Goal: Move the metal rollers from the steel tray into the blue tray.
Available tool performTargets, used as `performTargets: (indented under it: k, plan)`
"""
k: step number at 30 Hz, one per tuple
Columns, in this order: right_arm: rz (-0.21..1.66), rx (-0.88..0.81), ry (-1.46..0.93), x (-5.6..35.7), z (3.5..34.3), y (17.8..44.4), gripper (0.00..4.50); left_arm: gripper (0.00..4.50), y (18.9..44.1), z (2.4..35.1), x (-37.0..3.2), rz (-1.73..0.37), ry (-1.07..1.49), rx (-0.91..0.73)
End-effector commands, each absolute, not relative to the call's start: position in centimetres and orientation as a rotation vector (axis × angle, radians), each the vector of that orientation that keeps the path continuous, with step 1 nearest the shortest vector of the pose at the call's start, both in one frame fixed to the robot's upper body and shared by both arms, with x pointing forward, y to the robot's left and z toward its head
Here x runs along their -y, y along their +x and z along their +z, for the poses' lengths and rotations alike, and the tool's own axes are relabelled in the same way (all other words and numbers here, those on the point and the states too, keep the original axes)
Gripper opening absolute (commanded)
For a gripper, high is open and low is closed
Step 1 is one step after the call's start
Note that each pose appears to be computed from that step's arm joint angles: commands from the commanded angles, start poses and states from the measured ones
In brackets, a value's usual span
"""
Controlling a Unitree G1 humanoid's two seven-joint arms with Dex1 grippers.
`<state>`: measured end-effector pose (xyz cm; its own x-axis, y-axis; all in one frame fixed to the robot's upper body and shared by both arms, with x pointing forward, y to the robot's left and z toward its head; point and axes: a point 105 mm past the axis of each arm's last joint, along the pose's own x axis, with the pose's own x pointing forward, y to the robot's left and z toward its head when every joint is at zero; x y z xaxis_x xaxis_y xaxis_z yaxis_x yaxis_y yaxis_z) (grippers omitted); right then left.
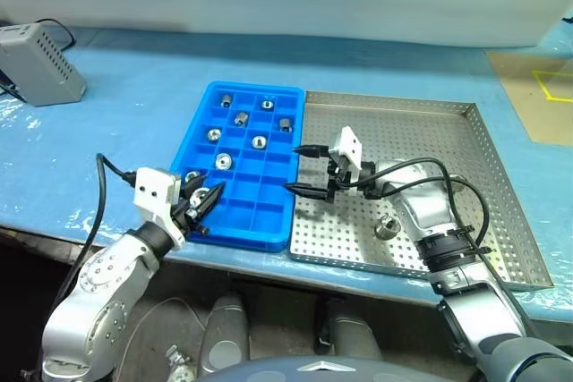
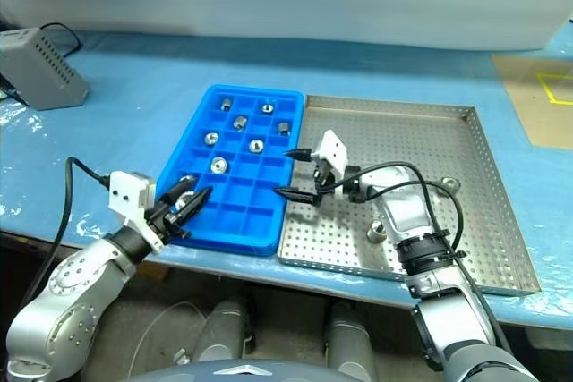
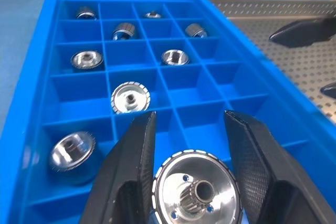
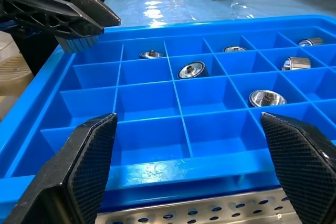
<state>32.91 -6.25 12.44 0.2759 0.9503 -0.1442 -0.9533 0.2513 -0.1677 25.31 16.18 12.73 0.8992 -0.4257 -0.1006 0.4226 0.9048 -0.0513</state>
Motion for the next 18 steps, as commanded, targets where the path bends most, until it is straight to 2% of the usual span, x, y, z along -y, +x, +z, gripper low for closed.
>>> performTargets:
  k: [1, 9, 11, 13, 16, 18]
  plan:
    - [1.312, 0.041, -0.25, 5.7, 13.4, 32.7, 4.5, 1.72, 25.3, 13.7, -16.2, -0.427, 0.018, -0.068]
    - [1.288, 0.048, -0.25, 6.1, 13.8, 32.8, 4.5, 1.72, 24.9, 13.7, -16.7, -0.431, 0.027, -0.093]
    - [1.278, 0.049, -0.251, 6.3, 13.9, 32.9, 4.5, 2.45, 24.9, 13.4, -16.9, -0.424, 0.036, -0.108]
    - [1.267, 0.048, -0.254, 6.5, 13.9, 33.0, 4.5, 2.92, 24.8, 13.3, -17.0, -0.424, 0.048, -0.124]
    - [1.251, 0.047, -0.253, 6.8, 14.0, 33.1, 4.5, 4.0, 25.3, 13.8, -17.4, -0.397, 0.088, -0.112]
    - [1.238, 0.047, -0.25, 7.0, 14.0, 33.1, 4.5, 4.45, 25.9, 14.6, -17.7, -0.375, 0.113, -0.083]
